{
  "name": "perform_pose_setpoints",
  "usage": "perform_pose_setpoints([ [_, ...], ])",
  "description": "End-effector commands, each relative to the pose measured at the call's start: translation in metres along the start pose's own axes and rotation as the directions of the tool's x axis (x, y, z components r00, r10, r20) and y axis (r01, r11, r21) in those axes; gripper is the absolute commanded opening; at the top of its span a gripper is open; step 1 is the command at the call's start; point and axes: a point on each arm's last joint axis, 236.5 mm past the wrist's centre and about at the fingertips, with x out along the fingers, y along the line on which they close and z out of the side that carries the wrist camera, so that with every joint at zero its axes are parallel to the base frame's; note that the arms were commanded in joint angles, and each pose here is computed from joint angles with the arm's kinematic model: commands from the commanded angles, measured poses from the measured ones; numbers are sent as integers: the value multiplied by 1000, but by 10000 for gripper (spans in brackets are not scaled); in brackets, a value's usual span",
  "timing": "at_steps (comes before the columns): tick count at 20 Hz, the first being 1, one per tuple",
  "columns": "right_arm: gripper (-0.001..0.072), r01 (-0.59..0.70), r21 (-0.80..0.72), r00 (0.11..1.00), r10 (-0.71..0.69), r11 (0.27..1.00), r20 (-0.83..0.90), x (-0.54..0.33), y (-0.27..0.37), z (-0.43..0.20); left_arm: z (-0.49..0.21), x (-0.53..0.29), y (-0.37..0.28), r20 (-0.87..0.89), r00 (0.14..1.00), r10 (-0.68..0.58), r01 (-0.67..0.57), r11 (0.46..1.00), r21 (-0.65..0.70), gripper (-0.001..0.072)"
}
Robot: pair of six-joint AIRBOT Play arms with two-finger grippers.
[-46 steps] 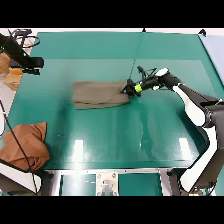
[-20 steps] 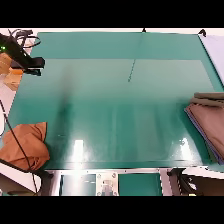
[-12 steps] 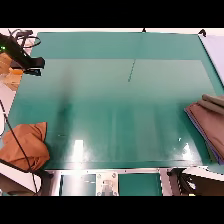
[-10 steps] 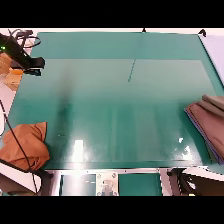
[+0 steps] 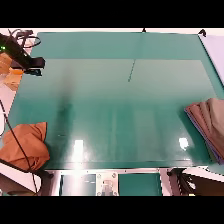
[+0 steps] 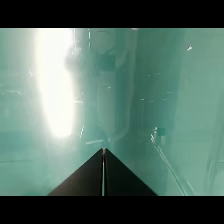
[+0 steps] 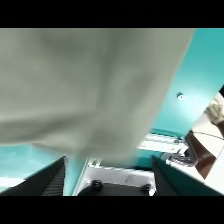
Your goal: Fold the shirts.
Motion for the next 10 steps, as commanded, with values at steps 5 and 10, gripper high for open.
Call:
perform_pose_setpoints([
  [5,73,-136,-153,982,154,979,108,-25,82,14,1,-1,-8,6,999,-35,34,999,4,27],
  [10,15,-278,-605,861,473,746,187,-82,254,-43,-18,-12,-52,-9,991,-130,131,990,52,26],
])
